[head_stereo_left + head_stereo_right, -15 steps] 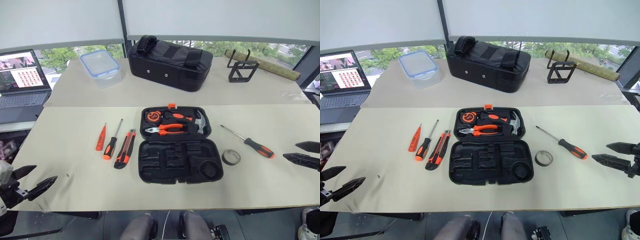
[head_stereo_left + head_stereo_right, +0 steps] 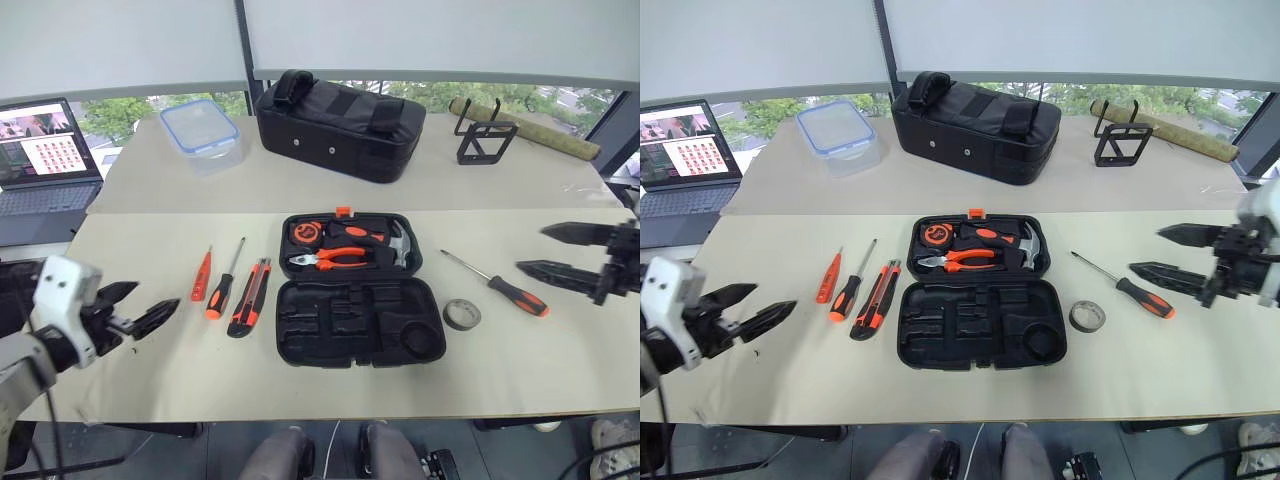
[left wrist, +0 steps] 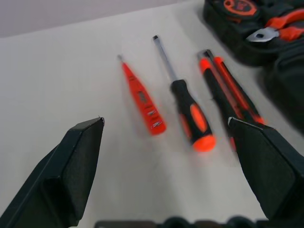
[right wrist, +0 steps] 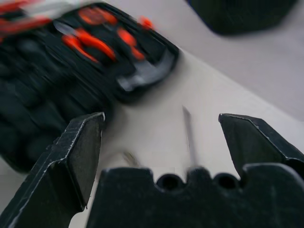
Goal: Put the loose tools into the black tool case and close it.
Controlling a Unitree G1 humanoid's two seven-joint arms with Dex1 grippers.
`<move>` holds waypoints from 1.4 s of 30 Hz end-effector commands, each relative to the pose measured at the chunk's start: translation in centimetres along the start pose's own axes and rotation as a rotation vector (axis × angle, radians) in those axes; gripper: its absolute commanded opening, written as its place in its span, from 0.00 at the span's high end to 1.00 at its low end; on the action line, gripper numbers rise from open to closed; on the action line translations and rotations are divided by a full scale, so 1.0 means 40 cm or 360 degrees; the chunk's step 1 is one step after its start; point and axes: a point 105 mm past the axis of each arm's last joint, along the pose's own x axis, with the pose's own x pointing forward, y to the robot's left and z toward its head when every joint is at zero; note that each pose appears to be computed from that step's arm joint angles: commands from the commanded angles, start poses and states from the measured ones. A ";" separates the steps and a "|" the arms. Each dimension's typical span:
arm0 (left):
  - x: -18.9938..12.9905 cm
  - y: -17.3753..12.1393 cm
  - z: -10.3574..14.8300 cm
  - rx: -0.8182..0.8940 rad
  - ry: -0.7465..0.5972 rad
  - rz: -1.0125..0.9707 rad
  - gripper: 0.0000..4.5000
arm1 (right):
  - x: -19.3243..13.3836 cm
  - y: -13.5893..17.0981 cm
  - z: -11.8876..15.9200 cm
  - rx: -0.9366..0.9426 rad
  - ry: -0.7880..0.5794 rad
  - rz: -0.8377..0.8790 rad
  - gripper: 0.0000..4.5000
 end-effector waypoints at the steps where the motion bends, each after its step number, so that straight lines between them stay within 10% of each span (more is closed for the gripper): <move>1: 0.035 -0.036 0.002 0.0029 0.0132 0.0035 0.00 | 0.065 0.088 0.079 -0.0171 -0.0128 0.0223 0.00; 7: 0.102 -0.072 -0.008 -0.0020 0.0205 0.0094 0.00 | 0.138 0.186 0.116 -0.0284 -0.0238 0.0489 0.00; 13: 0.142 -0.089 -0.040 -0.0078 0.0260 0.0111 0.42 | 0.169 0.228 0.111 -0.0346 -0.0269 0.0606 0.00; 31: 0.216 -0.101 -0.101 -0.0084 0.0353 0.0157 0.53 | 0.199 0.254 0.135 -0.0377 -0.0324 0.0660 0.00; 35: 0.212 -0.092 -0.080 -0.0098 0.0331 0.0159 0.81 | 0.198 0.251 0.137 -0.0373 -0.0329 0.0644 0.00; 42: 0.190 -0.087 0.099 0.0076 0.0047 -0.0021 0.81 | 0.186 0.233 0.123 -0.0360 -0.0293 0.0588 0.00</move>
